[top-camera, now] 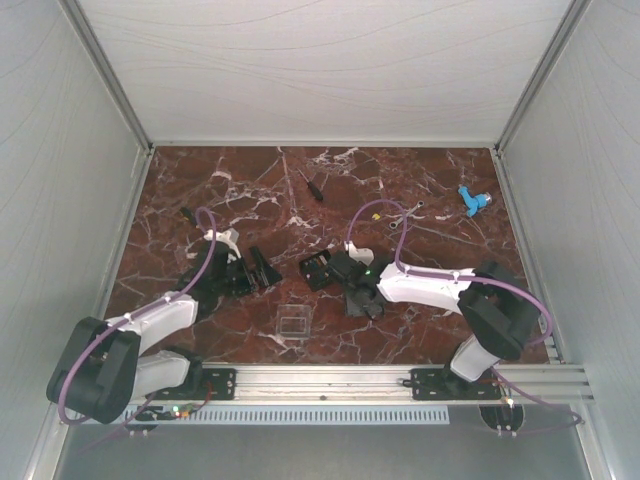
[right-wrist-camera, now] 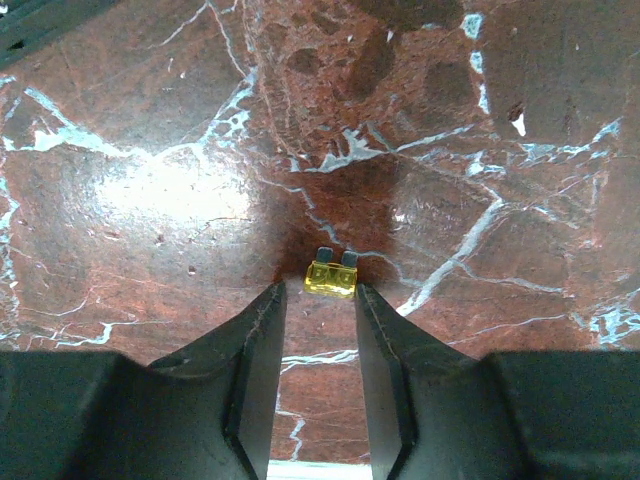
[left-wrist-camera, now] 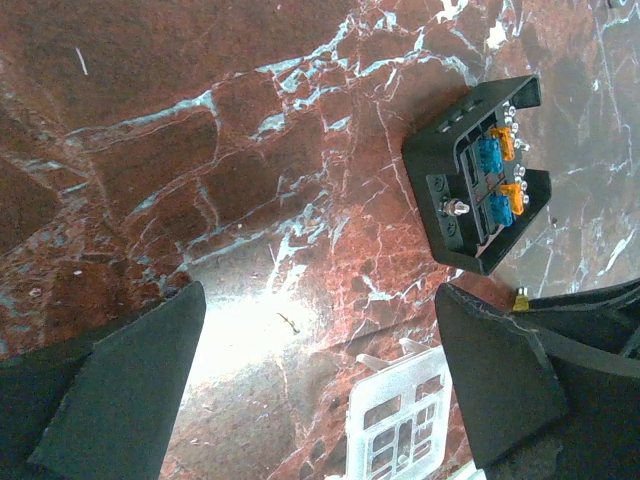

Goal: Snap on the fuse box
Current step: Pick up the fuse from the center of the board.

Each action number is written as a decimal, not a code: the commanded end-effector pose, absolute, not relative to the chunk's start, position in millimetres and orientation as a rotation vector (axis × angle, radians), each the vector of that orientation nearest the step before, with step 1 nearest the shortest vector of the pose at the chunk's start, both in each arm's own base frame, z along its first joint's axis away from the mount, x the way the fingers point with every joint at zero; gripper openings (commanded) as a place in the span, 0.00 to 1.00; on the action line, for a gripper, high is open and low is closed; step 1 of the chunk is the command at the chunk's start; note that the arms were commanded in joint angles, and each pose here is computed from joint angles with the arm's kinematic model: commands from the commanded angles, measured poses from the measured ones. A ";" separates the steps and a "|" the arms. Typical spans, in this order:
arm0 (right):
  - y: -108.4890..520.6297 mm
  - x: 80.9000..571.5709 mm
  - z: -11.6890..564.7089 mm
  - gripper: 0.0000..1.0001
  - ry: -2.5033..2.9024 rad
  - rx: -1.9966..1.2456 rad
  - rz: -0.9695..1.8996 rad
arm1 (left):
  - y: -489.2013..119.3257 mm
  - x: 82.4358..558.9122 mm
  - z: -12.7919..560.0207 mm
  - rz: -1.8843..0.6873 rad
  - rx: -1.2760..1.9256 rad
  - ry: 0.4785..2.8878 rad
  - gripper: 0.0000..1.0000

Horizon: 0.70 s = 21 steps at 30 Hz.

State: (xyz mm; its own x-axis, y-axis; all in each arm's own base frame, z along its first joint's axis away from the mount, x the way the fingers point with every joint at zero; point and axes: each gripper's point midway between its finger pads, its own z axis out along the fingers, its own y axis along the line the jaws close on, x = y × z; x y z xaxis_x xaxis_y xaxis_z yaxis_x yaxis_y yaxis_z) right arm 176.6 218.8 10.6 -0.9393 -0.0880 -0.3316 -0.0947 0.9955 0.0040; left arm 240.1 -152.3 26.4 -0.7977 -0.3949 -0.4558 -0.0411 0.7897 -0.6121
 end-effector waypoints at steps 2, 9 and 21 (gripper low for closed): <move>210.5 165.4 -13.1 0.30 2.856 -0.094 0.009 | -162.3 245.8 37.1 -0.880 -0.282 2.336 0.97; 194.7 167.3 -23.7 0.31 2.849 -0.010 -0.035 | -168.4 243.5 40.6 -0.936 -0.274 2.325 0.94; 192.0 180.1 -22.7 0.22 2.787 -0.102 -0.160 | -180.7 238.8 54.2 -1.057 -0.270 2.299 0.90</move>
State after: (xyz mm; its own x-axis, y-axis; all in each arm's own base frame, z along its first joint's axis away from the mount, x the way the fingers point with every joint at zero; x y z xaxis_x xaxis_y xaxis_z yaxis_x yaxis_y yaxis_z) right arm 180.9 212.4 7.0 -0.9400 -0.0561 -0.3366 -0.0593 0.9982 -0.0007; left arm 233.3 -171.0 36.5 -0.8184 -0.4023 -0.4103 0.0027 0.7115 -0.7027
